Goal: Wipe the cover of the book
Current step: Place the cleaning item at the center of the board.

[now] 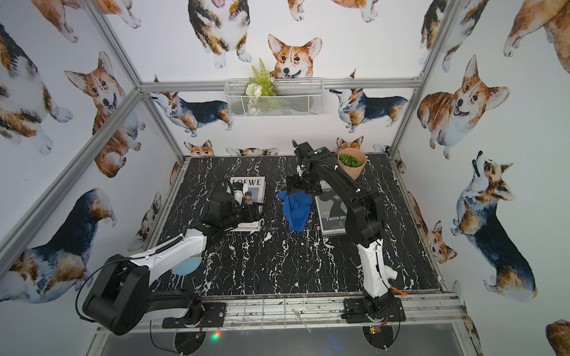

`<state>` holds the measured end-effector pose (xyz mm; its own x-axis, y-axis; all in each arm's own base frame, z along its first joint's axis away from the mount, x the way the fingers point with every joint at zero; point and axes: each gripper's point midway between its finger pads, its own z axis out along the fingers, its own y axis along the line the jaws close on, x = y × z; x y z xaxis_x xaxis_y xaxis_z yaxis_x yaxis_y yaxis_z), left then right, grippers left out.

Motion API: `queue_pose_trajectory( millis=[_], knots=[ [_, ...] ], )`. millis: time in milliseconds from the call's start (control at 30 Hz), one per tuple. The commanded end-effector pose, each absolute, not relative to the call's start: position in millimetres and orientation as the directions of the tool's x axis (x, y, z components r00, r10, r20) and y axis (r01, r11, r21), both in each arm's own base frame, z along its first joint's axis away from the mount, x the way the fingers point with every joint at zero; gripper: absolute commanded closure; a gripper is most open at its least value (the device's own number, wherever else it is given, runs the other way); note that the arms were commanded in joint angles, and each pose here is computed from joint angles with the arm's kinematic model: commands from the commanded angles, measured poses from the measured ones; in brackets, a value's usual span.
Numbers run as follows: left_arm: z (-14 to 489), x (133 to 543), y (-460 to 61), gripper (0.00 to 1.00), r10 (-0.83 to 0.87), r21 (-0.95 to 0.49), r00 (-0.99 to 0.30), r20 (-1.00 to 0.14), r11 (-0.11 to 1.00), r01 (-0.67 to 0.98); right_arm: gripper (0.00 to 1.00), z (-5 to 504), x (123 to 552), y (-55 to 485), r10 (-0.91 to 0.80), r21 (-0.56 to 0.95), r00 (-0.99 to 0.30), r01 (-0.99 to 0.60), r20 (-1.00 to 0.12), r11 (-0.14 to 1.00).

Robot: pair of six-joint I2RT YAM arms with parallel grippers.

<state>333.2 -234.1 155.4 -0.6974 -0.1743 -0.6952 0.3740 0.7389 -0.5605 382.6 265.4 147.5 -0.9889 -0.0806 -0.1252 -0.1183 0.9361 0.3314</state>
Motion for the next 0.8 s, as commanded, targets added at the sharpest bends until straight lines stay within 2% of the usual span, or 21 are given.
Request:
queue_pose_trajectory(
  millis=[0, 133, 267, 533, 600, 633, 667, 733, 767],
  knots=[
    [173, 336, -263, 0.20, -0.170, -0.544, -0.632, -0.756, 0.700, 0.462, 0.00, 153, 391, 274, 0.000, 0.448, -0.992, -0.058, -0.129, 0.892],
    [158, 340, -287, 0.22, -0.170, -0.564, -0.622, -0.764, 0.645, 0.516, 0.00, 155, 394, 276, 0.021, 0.489, -0.993, -0.038, -0.115, 0.871],
    [151, 350, -304, 0.33, -0.206, -0.604, -0.620, -0.758, 0.580, 0.546, 0.00, 160, 395, 280, 0.025, 0.509, -0.993, -0.038, -0.116, 0.860],
    [132, 367, -324, 0.32, -0.222, -0.602, -0.612, -0.759, 0.596, 0.531, 0.00, 157, 395, 287, 0.020, 0.538, -0.995, -0.036, -0.098, 0.842],
    [129, 371, -330, 0.34, -0.220, -0.604, -0.616, -0.757, 0.596, 0.529, 0.00, 156, 394, 287, 0.016, 0.539, -0.995, -0.037, -0.094, 0.842],
    [127, 372, -333, 0.39, -0.217, -0.606, -0.620, -0.754, 0.593, 0.530, 0.00, 156, 394, 287, 0.016, 0.538, -0.995, -0.037, -0.094, 0.842],
    [125, 374, -336, 0.49, -0.212, -0.611, -0.627, -0.750, 0.587, 0.532, 0.00, 155, 393, 287, 0.014, 0.537, -0.996, -0.038, -0.092, 0.843],
    [116, 372, -342, 0.86, -0.182, -0.621, -0.656, -0.733, 0.572, 0.536, 0.00, 155, 394, 284, 0.015, 0.533, -0.995, -0.038, -0.095, 0.845],
    [125, 377, -349, 0.98, -0.182, -0.619, -0.647, -0.741, 0.560, 0.551, 0.00, 155, 395, 281, 0.018, 0.529, -0.995, -0.036, -0.097, 0.848]
  ],
)
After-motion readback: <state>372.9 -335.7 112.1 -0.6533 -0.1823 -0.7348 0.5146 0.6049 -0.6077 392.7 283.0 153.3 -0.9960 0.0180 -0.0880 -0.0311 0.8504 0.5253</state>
